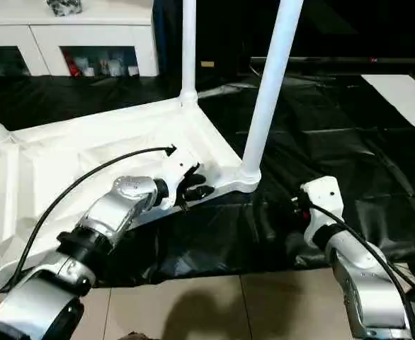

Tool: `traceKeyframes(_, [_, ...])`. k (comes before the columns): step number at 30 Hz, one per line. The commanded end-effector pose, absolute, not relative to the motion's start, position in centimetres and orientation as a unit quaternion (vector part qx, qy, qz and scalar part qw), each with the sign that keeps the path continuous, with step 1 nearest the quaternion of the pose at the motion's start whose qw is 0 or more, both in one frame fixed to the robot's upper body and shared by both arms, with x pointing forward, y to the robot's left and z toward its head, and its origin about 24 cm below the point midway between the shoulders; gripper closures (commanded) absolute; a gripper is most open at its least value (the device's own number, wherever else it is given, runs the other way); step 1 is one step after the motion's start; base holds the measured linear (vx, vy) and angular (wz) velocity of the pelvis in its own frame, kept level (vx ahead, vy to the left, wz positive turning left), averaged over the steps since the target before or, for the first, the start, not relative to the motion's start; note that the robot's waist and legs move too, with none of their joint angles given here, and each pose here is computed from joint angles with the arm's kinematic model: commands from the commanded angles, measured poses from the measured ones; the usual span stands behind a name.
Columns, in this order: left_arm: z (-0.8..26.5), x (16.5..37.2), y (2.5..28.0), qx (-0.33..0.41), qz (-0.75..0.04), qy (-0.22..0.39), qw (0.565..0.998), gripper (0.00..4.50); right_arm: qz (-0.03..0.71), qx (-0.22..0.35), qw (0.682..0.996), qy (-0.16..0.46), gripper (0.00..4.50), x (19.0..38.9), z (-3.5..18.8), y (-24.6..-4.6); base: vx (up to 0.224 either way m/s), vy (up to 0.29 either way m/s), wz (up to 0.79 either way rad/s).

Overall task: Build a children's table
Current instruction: Rotate leg to tighten

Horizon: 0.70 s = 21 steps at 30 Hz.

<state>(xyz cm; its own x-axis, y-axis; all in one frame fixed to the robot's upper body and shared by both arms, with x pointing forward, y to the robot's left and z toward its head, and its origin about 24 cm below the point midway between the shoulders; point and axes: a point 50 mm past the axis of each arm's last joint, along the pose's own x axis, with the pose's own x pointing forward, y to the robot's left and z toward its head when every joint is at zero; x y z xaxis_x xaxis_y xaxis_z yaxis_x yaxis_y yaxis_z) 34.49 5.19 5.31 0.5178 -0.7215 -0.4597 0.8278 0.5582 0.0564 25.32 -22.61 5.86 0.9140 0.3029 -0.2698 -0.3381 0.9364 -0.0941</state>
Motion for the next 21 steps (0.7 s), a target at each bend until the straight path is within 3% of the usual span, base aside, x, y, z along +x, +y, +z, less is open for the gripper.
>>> traceKeyframes(1, [5.6, 34.7, 4.9, 0.148, -0.453, 0.191, 0.858, 2.77, 0.164, -0.069, 0.976, 0.126, 0.05, 25.3, 6.2, -22.8, 0.0, 0.0, 0.0])
traceKeyframes(6, [5.5, 35.3, 4.4, 0.159, -0.459, 0.198, 0.851, 2.77, 0.164, -0.076, 0.975, 0.132, 0.05, 25.5, 6.2, -22.7, 0.0, 0.0, 0.0])
traceKeyframes(21, [4.6, 35.5, 4.7, 0.178, -0.475, 0.212, 0.835, 3.97, 0.162, -0.079, 0.974, 0.137, 0.0, 25.4, 6.3, -22.8, 0.0, 0.0, 0.0])
